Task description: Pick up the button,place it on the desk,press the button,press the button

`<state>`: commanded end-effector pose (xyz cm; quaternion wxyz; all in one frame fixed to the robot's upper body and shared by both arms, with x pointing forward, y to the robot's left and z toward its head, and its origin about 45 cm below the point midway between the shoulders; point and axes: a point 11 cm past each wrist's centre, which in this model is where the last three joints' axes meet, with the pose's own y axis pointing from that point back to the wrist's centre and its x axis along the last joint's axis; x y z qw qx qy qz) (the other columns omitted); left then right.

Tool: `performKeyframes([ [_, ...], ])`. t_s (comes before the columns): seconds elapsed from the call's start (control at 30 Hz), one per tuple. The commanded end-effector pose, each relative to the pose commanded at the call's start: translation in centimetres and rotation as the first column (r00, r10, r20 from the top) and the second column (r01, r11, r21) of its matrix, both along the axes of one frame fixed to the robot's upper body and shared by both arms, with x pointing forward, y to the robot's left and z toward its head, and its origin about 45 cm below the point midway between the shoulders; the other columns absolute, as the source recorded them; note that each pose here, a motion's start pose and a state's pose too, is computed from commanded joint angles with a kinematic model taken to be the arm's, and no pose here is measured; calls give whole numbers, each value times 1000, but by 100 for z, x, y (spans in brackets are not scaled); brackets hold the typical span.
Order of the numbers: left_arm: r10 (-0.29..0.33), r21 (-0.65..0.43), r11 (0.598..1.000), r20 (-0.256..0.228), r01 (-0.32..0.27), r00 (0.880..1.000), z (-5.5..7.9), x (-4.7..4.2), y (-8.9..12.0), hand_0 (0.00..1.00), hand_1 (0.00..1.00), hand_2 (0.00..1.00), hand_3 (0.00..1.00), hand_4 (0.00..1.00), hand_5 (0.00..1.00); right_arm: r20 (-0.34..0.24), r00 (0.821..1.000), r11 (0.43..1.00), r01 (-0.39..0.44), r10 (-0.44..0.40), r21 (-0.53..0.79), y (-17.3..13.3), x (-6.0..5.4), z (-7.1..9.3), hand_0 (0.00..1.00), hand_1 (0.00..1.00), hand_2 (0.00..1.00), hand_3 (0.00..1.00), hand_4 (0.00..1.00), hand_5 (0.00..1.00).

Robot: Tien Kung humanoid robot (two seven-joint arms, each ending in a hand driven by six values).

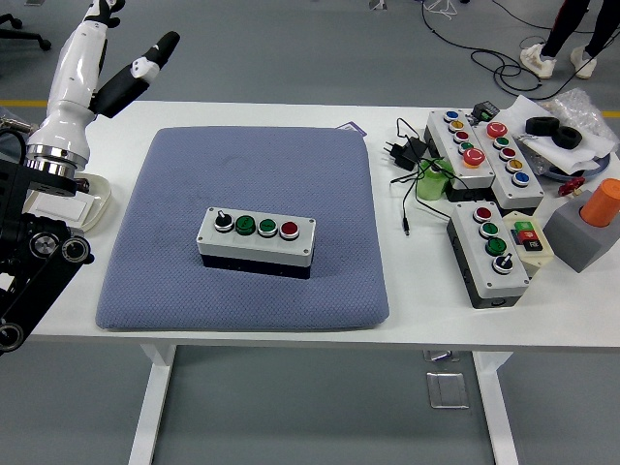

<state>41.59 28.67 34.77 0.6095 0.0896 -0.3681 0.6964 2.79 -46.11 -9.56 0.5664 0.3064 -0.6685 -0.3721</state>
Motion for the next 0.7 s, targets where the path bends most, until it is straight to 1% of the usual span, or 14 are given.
performKeyframes([
  [0.03, -2, -38, 999, -24, 1, 1000, -54, 11, 38, 841, 916, 998, 998, 766, 998, -1, 1000, 1000, 1, -1, 0, 2, -4, -1, 631, 470, 528, 584, 269, 10],
  [0.07, -2, -73, 997, -46, -2, 999, -102, 16, 80, 831, 910, 998, 994, 731, 998, -1, 1000, 1000, 1, -1, 0, 3, -6, -2, 631, 470, 529, 584, 269, 10],
  [0.17, -10, -191, 981, -108, -11, 994, -241, 22, 186, 831, 910, 998, 994, 731, 998, -3, 1000, 1000, 3, -3, 1, 5, -19, -4, 631, 470, 529, 584, 269, 10],
  [0.23, -30, -262, 965, -160, -13, 987, -364, 24, 243, 831, 910, 998, 994, 731, 998, -5, 1000, 1000, 3, -3, 1, 5, -33, -5, 631, 470, 529, 584, 269, 10],
  [0.27, -46, -294, 956, -185, -11, 982, -424, 26, 263, 807, 887, 964, 919, 711, 998, -7, 1000, 1000, 3, -3, 1, 5, -39, -5, 631, 470, 529, 584, 269, 10],
  [0.3, -57, -328, 945, -199, -12, 978, -453, 28, 274, 807, 887, 964, 919, 711, 998, -7, 1000, 1000, 3, -3, 1, 4, -41, -5, 631, 470, 529, 584, 269, 10],
  [0.4, -139, -433, 901, -290, 0, 947, -678, 25, 303, 807, 887, 964, 919, 711, 998, -10, 1000, 1000, 3, -3, 0, -1, -55, -4, 631, 470, 529, 584, 269, 10],
  [0.43, -160, -465, 885, -305, -1, 939, -721, 21, 305, 807, 887, 964, 919, 711, 998, -10, 1000, 1000, 3, -3, -1, -2, -57, -4, 631, 470, 529, 584, 269, 10],
  [0.5, -205, -537, 844, -345, -13, 916, -860, -4, 319, 794, 881, 956, 913, 705, 998, -11, 1000, 1000, 3, -4, -1, -5, -66, -4, 631, 470, 528, 584, 269, 10],
  [0.53, -219, -568, 823, -352, -22, 910, -892, -10, 323, 794, 881, 956, 913, 705, 998, -11, 1000, 1000, 3, -3, -1, -5, -67, -3, 631, 470, 528, 584, 269, 10],
  [0.6, -255, -628, 777, -370, -38, 893, -969, -22, 316, 794, 881, 956, 913, 705, 998, -12, 1000, 1000, 5, -5, -1, -1, -69, -5, 631, 470, 528, 584, 269, 10],
  [0.63, -283, -653, 756, -378, -37, 881, -1001, -24, 299, 794, 881, 956, 913, 705, 998, -10, 1000, 1000, 6, -6, -1, 0, -62, -5, 631, 470, 528, 584, 269, 10],
  [0.67, -299, -671, 741, -380, -38, 876, -1015, -25, 291, 784, 871, 949, 910, 698, 998, -9, 1000, 1000, 7, -7, -1, 1, -59, -5, 631, 470, 528, 584, 269, 10],
  [0.7, -319, -679, 733, -386, -32, 866, -1031, -26, 277, 784, 871, 949, 910, 698, 998, -6, 1000, 1000, 9, -9, -1, 2, -52, -5, 631, 470, 528, 584, 269, 10],
])
